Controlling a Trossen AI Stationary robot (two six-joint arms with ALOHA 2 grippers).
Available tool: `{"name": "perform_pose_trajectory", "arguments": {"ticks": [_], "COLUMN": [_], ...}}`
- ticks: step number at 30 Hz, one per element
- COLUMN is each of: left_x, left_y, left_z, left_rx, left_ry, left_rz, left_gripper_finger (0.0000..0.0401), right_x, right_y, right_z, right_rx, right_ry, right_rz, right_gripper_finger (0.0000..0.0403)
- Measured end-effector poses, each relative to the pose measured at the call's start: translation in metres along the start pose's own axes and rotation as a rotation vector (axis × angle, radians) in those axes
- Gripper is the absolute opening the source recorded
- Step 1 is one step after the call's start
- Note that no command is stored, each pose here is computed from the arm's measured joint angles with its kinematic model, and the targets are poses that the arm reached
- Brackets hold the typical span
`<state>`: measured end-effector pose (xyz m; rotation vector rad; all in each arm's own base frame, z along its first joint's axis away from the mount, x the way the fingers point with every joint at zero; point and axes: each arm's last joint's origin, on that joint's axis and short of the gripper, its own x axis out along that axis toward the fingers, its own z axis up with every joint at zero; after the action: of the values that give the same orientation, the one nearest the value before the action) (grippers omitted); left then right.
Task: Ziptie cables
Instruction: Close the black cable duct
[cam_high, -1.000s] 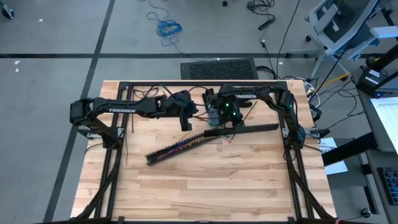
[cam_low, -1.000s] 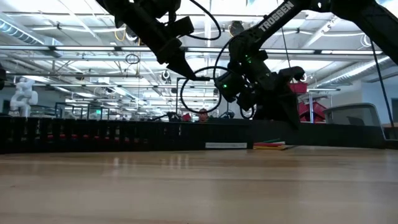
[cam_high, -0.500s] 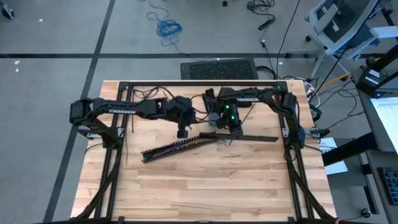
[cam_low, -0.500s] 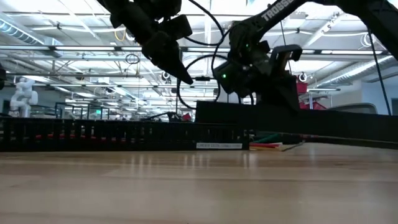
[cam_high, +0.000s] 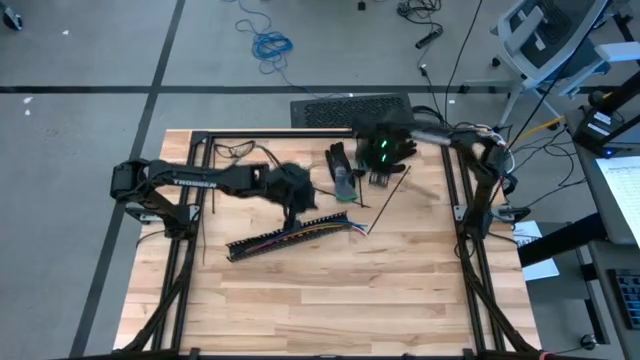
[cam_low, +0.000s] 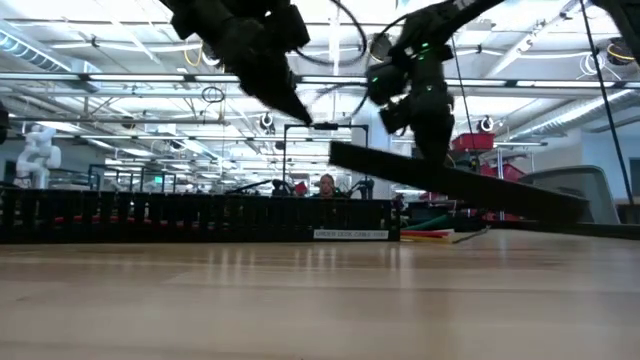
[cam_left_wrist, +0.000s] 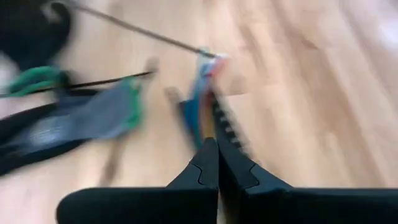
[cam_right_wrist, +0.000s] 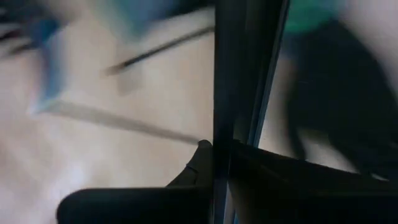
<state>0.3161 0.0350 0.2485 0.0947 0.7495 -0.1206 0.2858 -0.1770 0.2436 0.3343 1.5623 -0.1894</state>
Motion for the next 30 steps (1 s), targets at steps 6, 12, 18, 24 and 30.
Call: {"name": "perform_pose_trajectory", "arguments": {"ticks": [6,12,18,24,30], "left_x": [0.004,0.04,0.083,0.099,0.095], "left_y": [-0.002,-0.013,-0.03,-0.044,-0.079], "left_z": [0.004,-0.002,-0.019,-0.025,-0.033], "left_rx": [-0.074,-0.226,-0.375,-0.481,-0.409], "left_ry": [-0.032,0.008,0.098,0.109,0.246], "left_rz": [0.003,-0.01,0.009,0.125,0.032], "left_gripper_finger": [0.0,0.0,0.0,0.0,0.0], "right_x": [-0.057,-0.12,-0.162,-0.177,-0.177], "right_y": [-0.029,-0.028,-0.008,0.002,0.006], "right_z": [-0.026,-0.066,-0.102,-0.12,-0.12], "right_rx": [0.253,0.344,0.314,0.252,0.198], "right_ry": [-0.322,-0.665,-0.897,-0.982,-0.989], "right_rz": [-0.076,-0.152,-0.192,-0.166,-0.141], "right_gripper_finger": [0.0012,0.0012,0.0012,0.0012,0.0012]}}
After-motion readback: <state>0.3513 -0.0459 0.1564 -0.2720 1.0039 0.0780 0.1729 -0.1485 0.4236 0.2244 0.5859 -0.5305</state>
